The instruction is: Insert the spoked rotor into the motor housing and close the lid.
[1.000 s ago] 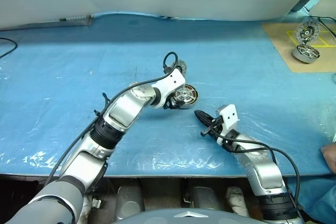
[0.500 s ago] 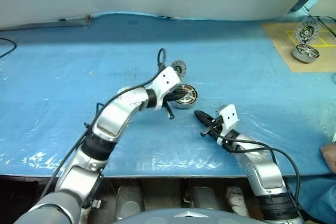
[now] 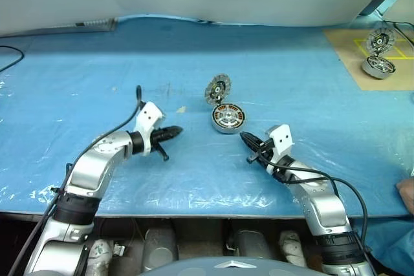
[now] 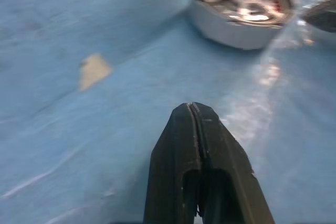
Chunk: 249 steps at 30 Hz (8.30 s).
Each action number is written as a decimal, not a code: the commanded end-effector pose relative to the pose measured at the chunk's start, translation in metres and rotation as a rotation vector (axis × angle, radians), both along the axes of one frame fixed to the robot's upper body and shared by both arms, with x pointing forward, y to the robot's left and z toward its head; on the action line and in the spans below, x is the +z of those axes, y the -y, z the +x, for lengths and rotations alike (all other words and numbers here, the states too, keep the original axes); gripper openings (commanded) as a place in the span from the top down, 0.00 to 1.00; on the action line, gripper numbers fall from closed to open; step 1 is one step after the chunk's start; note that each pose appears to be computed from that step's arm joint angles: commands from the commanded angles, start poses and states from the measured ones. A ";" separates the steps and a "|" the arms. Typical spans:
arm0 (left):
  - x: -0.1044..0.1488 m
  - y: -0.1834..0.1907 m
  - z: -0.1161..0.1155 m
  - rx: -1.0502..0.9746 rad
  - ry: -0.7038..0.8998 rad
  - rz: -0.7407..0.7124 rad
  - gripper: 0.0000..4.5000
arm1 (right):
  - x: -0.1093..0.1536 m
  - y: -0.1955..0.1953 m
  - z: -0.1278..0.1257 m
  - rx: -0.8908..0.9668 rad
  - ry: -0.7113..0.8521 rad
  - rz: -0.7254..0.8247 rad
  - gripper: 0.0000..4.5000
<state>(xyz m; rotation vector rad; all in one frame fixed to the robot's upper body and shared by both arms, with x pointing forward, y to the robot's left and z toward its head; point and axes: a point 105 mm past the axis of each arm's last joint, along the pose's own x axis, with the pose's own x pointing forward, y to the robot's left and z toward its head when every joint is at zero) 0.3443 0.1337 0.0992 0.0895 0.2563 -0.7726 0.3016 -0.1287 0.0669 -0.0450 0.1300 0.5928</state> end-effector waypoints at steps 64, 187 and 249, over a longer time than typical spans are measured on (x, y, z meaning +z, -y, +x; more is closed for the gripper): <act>0.067 0.128 0.066 -0.432 -0.190 -0.317 1.00 | 0.006 -0.003 -0.005 -0.132 0.065 0.019 1.00; -0.014 0.045 -0.046 -0.006 0.339 -0.195 1.00 | 0.050 -0.075 0.049 0.167 0.074 -0.192 0.01; -0.024 0.040 -0.046 0.032 0.294 -0.193 1.00 | 0.008 -0.067 0.054 0.120 -0.024 -0.311 0.34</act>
